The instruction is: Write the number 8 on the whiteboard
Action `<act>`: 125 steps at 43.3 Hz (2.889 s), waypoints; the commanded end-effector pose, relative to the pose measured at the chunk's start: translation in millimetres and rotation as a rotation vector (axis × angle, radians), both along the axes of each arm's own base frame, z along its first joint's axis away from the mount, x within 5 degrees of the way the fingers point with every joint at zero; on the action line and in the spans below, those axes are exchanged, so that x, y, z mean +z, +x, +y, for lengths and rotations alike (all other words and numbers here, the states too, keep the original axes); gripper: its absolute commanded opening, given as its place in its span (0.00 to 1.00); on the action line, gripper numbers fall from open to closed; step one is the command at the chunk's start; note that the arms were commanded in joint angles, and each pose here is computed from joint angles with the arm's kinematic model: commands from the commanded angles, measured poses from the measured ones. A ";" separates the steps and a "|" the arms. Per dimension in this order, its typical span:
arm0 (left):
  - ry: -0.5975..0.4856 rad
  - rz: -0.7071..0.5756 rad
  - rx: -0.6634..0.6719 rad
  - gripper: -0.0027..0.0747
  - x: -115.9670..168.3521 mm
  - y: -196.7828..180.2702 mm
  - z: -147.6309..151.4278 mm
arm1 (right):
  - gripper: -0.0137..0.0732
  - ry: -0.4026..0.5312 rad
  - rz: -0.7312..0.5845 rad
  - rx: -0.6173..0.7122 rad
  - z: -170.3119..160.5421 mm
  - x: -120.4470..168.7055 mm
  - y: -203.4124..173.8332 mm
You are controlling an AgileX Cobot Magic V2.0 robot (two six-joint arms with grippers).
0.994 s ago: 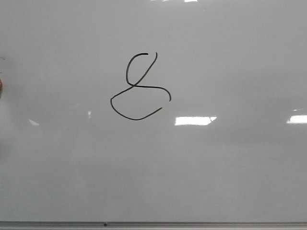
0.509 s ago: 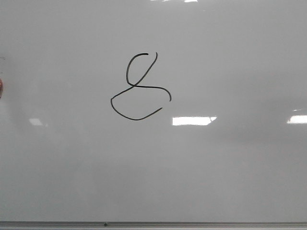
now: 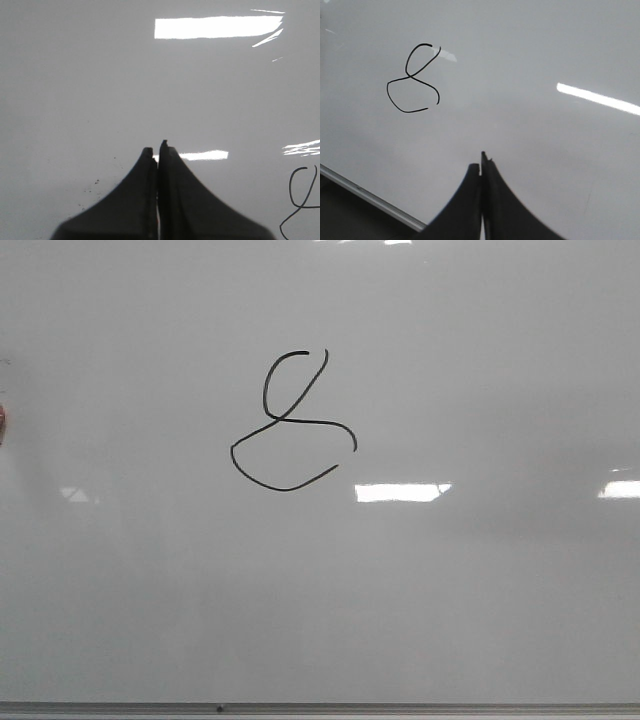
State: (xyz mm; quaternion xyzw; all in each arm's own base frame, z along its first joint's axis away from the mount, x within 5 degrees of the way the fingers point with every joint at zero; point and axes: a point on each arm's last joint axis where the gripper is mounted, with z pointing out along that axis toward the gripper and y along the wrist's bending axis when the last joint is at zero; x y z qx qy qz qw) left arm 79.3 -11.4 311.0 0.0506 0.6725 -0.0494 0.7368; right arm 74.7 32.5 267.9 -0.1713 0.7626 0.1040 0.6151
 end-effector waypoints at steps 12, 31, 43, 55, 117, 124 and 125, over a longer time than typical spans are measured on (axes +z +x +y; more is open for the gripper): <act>-0.014 -0.084 0.014 0.01 14.6 -1.1 1.4 | 0.08 0.037 -0.070 -0.047 -3.2 14.3 2.7; 0.047 -0.078 0.026 0.01 -7.5 -6.7 2.5 | 0.08 0.037 -0.070 -0.046 -3.2 14.2 2.7; 0.000 -0.038 0.101 0.01 -59.1 -28.1 9.1 | 0.08 0.037 -0.070 -0.046 -3.2 14.2 2.7; 0.006 0.043 0.145 0.01 -100.8 -25.4 11.3 | 0.08 0.036 -0.069 -0.046 -3.1 14.2 2.6; -0.004 0.090 0.140 0.01 -109.1 -24.5 10.9 | 0.08 0.053 -0.161 -0.171 -13.7 12.2 8.0; -0.004 0.090 0.140 0.01 -109.1 -24.5 10.9 | 0.08 0.079 -0.196 -0.259 -21.1 2.1 10.6; -0.004 0.090 0.140 0.01 -109.1 -24.5 10.9 | 0.08 0.086 -0.194 -0.270 -22.1 0.0 10.4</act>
